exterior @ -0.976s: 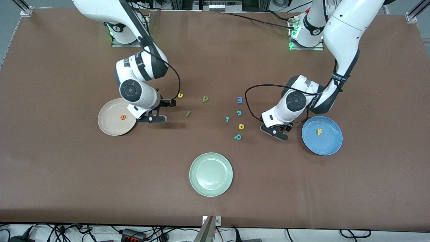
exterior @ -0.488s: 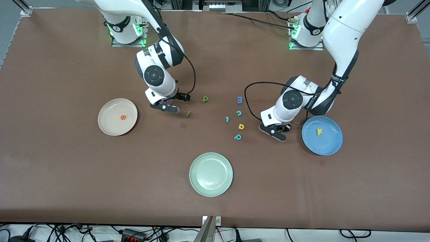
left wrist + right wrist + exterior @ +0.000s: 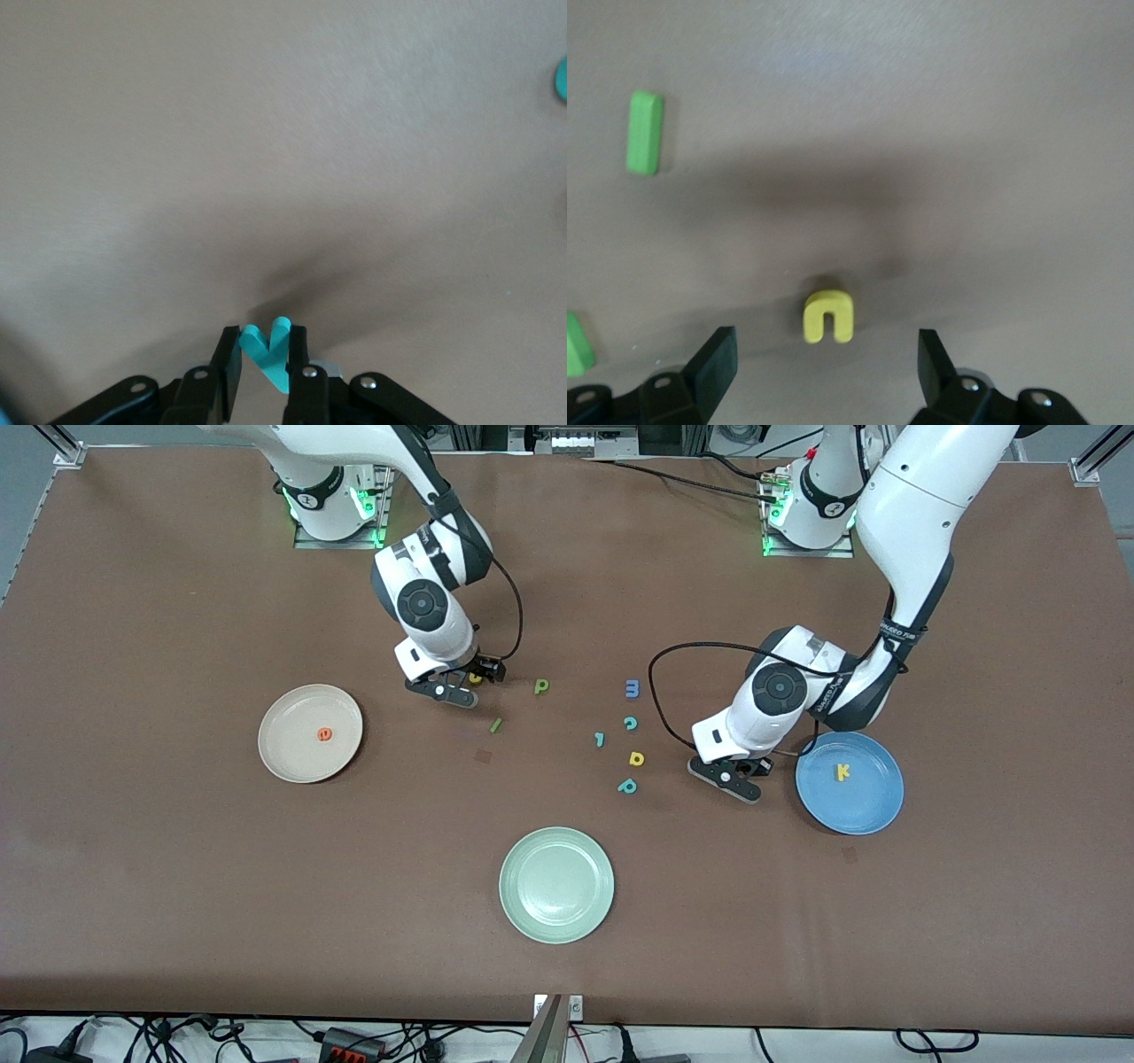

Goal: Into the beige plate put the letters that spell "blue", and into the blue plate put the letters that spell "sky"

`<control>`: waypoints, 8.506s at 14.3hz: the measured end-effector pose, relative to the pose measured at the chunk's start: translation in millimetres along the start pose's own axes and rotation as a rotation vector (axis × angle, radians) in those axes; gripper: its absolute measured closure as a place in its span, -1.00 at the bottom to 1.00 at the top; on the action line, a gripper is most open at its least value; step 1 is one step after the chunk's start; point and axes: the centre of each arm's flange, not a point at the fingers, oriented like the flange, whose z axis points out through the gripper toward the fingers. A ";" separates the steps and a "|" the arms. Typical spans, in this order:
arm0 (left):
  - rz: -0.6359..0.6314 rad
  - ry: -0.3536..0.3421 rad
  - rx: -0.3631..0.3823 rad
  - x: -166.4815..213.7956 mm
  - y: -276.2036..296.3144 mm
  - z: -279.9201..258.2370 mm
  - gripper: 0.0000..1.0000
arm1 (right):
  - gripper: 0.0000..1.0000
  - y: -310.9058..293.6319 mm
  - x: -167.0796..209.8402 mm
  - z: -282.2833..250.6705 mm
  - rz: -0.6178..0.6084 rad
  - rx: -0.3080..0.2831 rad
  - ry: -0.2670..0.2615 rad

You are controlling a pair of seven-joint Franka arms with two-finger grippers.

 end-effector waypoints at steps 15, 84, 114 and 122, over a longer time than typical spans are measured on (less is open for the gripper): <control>-0.168 -0.175 0.038 -44.2 -152.5 -20.3 0.49 | -0.19 4.0 3.5 14.0 0.051 0.007 0.017; -0.084 -0.086 0.141 -21.9 -189.2 -90.8 -1.00 | -0.21 -65.2 89.0 -5.7 0.308 0.052 0.021; -0.401 0.046 0.000 -111.9 -195.7 -370.3 -1.00 | 0.64 -41.2 111.6 -40.7 0.221 0.094 -0.041; -0.402 0.051 0.004 -122.1 -191.8 -384.4 -1.00 | 0.57 -59.3 96.0 -19.2 0.245 0.091 -0.012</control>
